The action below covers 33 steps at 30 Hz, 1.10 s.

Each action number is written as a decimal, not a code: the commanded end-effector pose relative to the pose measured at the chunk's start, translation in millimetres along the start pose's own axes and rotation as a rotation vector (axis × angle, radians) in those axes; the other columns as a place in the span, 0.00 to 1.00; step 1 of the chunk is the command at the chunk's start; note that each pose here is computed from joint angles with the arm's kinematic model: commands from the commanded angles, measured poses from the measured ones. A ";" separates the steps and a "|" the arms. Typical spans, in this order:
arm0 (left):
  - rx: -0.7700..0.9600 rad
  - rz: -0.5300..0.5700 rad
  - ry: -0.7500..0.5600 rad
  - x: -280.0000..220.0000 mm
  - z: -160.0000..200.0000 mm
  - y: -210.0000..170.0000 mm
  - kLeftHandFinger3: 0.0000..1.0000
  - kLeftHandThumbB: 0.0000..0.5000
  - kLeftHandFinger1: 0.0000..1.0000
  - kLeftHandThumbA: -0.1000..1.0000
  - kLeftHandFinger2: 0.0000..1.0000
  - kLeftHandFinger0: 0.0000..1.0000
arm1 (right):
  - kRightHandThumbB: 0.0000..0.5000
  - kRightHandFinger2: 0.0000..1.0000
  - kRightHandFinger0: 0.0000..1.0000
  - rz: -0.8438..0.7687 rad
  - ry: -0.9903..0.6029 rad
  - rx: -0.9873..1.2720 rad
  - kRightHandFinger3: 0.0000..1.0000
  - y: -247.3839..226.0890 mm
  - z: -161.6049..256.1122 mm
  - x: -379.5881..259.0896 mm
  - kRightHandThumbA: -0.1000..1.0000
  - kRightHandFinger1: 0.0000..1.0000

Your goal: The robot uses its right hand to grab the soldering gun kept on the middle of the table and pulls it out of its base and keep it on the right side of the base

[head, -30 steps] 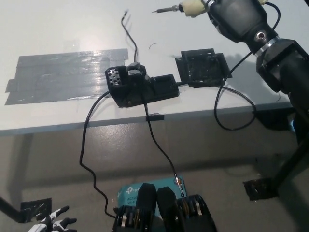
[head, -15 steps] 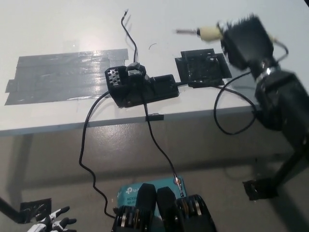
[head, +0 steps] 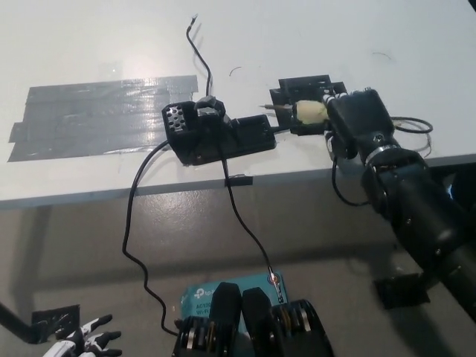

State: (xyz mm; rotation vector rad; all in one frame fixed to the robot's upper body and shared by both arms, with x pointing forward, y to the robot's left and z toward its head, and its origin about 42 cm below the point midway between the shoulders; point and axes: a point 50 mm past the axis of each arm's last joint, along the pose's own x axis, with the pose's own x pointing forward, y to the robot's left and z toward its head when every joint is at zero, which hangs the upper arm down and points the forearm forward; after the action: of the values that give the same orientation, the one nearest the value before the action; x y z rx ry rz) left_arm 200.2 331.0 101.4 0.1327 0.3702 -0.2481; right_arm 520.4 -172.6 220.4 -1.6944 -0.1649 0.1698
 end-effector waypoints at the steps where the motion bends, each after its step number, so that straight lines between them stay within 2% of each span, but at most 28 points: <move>1: 0.021 -0.016 -0.038 -4.2 8.8 1.1 0.93 0.74 0.76 0.67 0.84 0.68 | 0.00 0.71 0.02 0.082 0.050 0.043 0.94 -40.1 -9.7 13.5 0.00 0.33; 2: 0.024 -0.013 -0.038 -4.5 8.9 2.3 0.93 0.74 0.76 0.67 0.84 0.68 | 0.00 0.71 0.02 0.107 0.053 0.047 1.00 -41.3 -9.0 15.0 0.00 0.36; 3: 0.024 -0.017 -0.041 -5.0 9.5 1.7 0.94 0.72 0.75 0.67 0.84 0.68 | 0.00 1.00 0.80 0.157 0.037 -0.014 1.00 -41.5 -15.7 16.4 0.11 1.00; 4: 0.024 -0.017 -0.041 -5.0 9.5 1.7 0.94 0.72 0.75 0.67 0.84 0.68 | 0.00 1.00 1.00 0.159 0.037 -0.015 1.00 -41.6 -15.7 16.3 0.17 1.00; 5: 0.024 -0.019 -0.042 -3.8 8.4 2.7 0.93 0.74 0.75 0.68 0.83 0.67 | 0.09 1.00 1.00 0.180 0.054 -0.037 1.00 -41.5 -20.9 17.7 0.34 1.00; 6: 0.024 -0.019 -0.042 -3.8 8.4 2.7 0.93 0.74 0.75 0.68 0.83 0.67 | 0.01 1.00 1.00 0.182 0.055 -0.038 1.00 -41.6 -21.1 17.7 0.65 1.00; 7: 0.021 -0.016 -0.041 -4.1 7.0 3.2 0.93 0.75 0.74 0.68 0.83 0.67 | 0.12 1.00 1.00 0.190 0.059 -0.027 1.00 -43.6 -21.7 18.3 0.81 1.00; 9: 0.020 -0.014 -0.040 -4.4 6.3 3.8 0.92 0.78 0.74 0.68 0.82 0.67 | 0.51 1.00 1.00 0.214 0.069 -0.032 1.00 -45.3 -23.2 17.6 0.98 1.00; 10: 0.020 -0.011 -0.035 -3.9 5.9 3.9 0.92 0.79 0.75 0.68 0.83 0.67 | 0.67 1.00 1.00 0.243 0.074 -0.033 1.00 -47.4 -25.5 14.8 1.00 1.00; 12: 0.019 -0.010 -0.035 -3.9 5.7 3.7 0.92 0.78 0.74 0.68 0.82 0.66 | 0.85 1.00 1.00 0.253 0.073 -0.060 1.00 -48.5 -28.6 12.9 1.00 1.00; 15: 0.020 -0.008 -0.032 -4.3 6.0 3.7 0.92 0.75 0.75 0.68 0.82 0.67 | 0.99 1.00 1.00 0.280 0.090 -0.017 1.00 -52.9 -31.1 13.2 1.00 1.00; 18: 0.025 -0.002 -0.027 -6.1 5.0 5.1 0.93 0.75 0.75 0.68 0.83 0.67 | 1.00 1.00 1.00 0.334 0.111 0.070 1.00 -60.8 -29.2 15.0 1.00 1.00; 19: 0.025 0.000 -0.027 -7.2 5.5 4.9 0.93 0.72 0.75 0.68 0.83 0.67 | 1.00 1.00 1.00 0.332 0.122 0.088 1.00 -67.9 -28.4 16.0 1.00 1.00; 24: 0.029 0.009 -0.021 -8.0 5.7 6.4 0.92 0.73 0.74 0.68 0.82 0.67 | 1.00 1.00 1.00 0.281 0.114 0.146 1.00 -91.1 -25.0 14.2 1.00 1.00; 26: 0.023 0.012 -0.020 -9.3 5.2 6.6 0.92 0.69 0.74 0.67 0.82 0.67 | 1.00 1.00 1.00 0.266 0.097 0.179 1.00 -103.2 -24.7 14.1 1.00 1.00; 30: 0.022 0.010 -0.019 -7.2 2.8 6.5 0.90 0.75 0.72 0.68 0.80 0.65 | 1.00 1.00 1.00 0.199 0.040 0.244 1.00 -133.4 -32.7 -3.3 1.00 1.00; 33: 0.017 0.010 -0.016 -8.4 2.8 6.6 0.89 0.73 0.72 0.67 0.79 0.65 | 1.00 1.00 1.00 0.162 0.007 0.284 1.00 -144.8 -37.8 -16.9 1.00 1.00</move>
State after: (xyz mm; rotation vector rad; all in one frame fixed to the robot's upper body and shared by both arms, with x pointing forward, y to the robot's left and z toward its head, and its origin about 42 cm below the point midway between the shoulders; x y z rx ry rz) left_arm 198.9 335.0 102.0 0.1336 0.3697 -0.2336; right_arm 516.3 -183.0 324.2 -1.4982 0.0499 0.3133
